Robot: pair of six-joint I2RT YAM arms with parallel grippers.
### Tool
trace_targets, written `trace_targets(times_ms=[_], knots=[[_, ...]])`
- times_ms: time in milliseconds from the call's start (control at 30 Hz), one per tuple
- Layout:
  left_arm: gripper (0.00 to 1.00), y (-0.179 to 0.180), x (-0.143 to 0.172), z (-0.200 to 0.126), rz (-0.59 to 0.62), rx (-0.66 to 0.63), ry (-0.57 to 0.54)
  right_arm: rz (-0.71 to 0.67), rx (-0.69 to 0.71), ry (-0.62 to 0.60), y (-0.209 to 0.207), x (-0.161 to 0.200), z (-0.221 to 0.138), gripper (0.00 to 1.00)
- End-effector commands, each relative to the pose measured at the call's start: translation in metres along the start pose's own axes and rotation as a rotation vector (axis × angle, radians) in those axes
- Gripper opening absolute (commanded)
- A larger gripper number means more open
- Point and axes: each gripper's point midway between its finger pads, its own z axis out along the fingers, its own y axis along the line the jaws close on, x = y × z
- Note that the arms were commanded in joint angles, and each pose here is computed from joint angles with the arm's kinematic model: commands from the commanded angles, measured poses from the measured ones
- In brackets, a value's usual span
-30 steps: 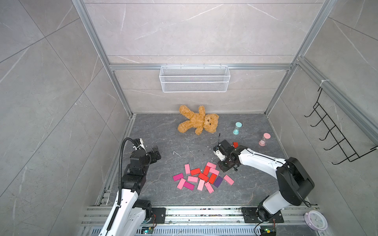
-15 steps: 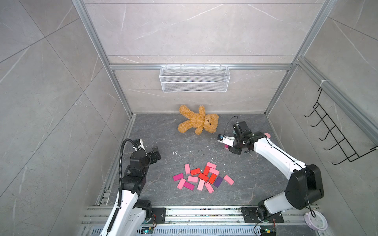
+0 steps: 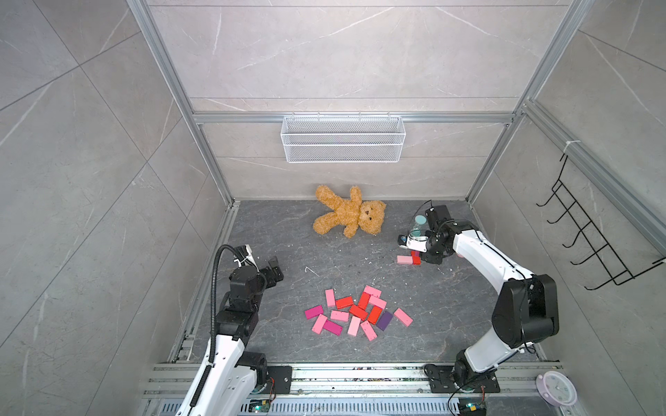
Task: Assemble the letter t with building blocks
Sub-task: Assemble the building block at the center of the board.
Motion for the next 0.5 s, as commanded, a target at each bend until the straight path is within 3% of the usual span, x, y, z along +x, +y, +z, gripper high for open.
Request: trace_targets(times_ms=[0,467], knots=[[1.0,-0.002,-0.016,-0.002,0.009,0.007,-0.077,-0.033,0.054,0.014,-0.021,0.003,0.01,0.0],[0.99,-0.002,-0.024,-0.012,-0.011,0.024,-0.145,-0.056,0.018,0.023,-0.038,0.023,0.037,0.0]])
